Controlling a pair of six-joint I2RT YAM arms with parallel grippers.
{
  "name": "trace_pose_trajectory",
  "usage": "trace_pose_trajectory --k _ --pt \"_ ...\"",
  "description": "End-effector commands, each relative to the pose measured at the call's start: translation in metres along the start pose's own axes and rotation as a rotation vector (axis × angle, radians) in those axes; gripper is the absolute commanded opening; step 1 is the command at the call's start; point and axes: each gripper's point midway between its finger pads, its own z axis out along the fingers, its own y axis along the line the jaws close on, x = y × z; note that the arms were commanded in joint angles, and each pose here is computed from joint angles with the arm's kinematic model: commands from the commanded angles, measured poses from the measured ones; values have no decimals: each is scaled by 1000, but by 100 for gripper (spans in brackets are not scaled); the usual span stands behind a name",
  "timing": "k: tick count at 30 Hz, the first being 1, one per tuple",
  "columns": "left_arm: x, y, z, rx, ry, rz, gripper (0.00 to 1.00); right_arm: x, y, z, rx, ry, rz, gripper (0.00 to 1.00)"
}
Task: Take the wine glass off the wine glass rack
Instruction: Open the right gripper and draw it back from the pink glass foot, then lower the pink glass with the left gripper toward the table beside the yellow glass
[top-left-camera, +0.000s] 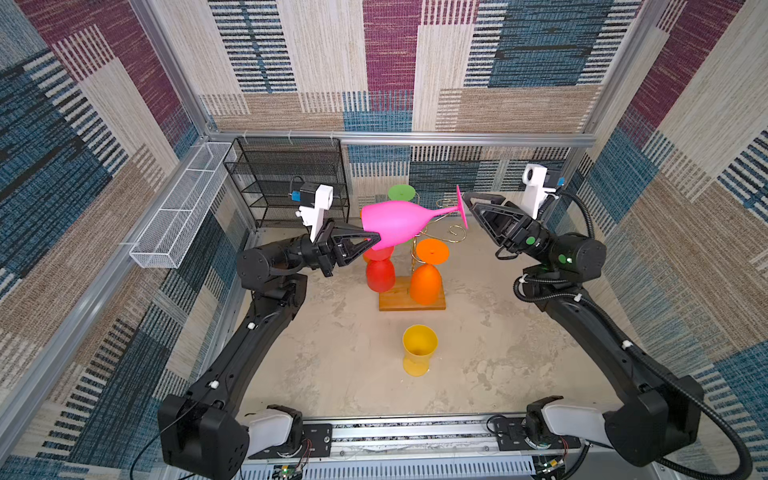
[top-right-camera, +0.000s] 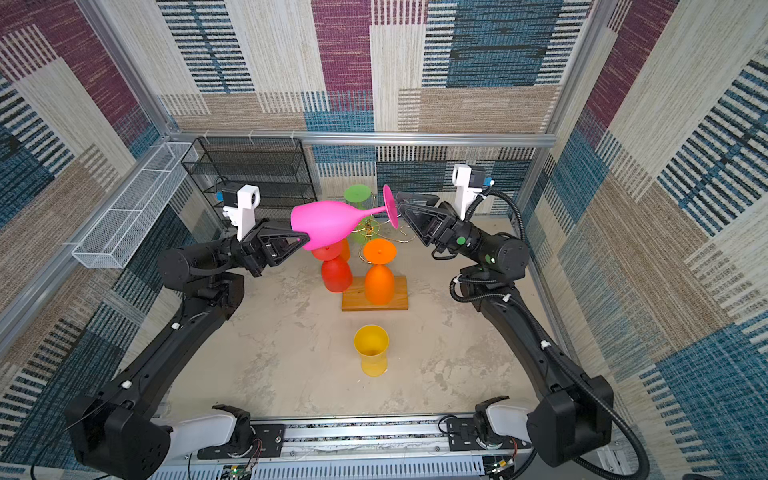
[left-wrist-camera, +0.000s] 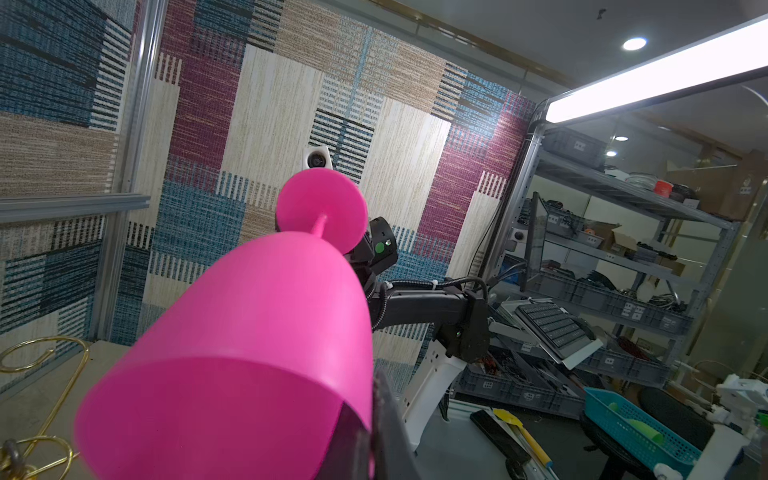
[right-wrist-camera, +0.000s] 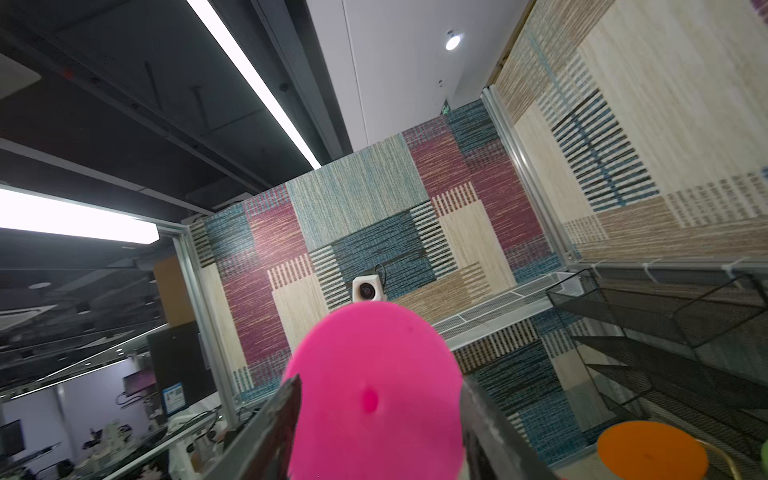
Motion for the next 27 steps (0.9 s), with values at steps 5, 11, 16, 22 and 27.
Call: trace_pose_trajectory --k 5,11,16,22,27 --pt "10 -12 0 -110 88 56 0 -13 -54 -38 455 -14 -139 65" --pt "12 -39 -9 -155 121 61 0 -33 -68 -93 789 -96 -240 67" --pt "24 -52 -23 -275 186 36 0 -37 -67 -117 919 -111 -305 67" --pt "39 -71 -36 -351 266 -17 0 -32 -78 -131 993 -103 -309 67" --pt "58 -72 -42 -378 304 -77 0 -28 -88 -136 1021 -106 -286 67"
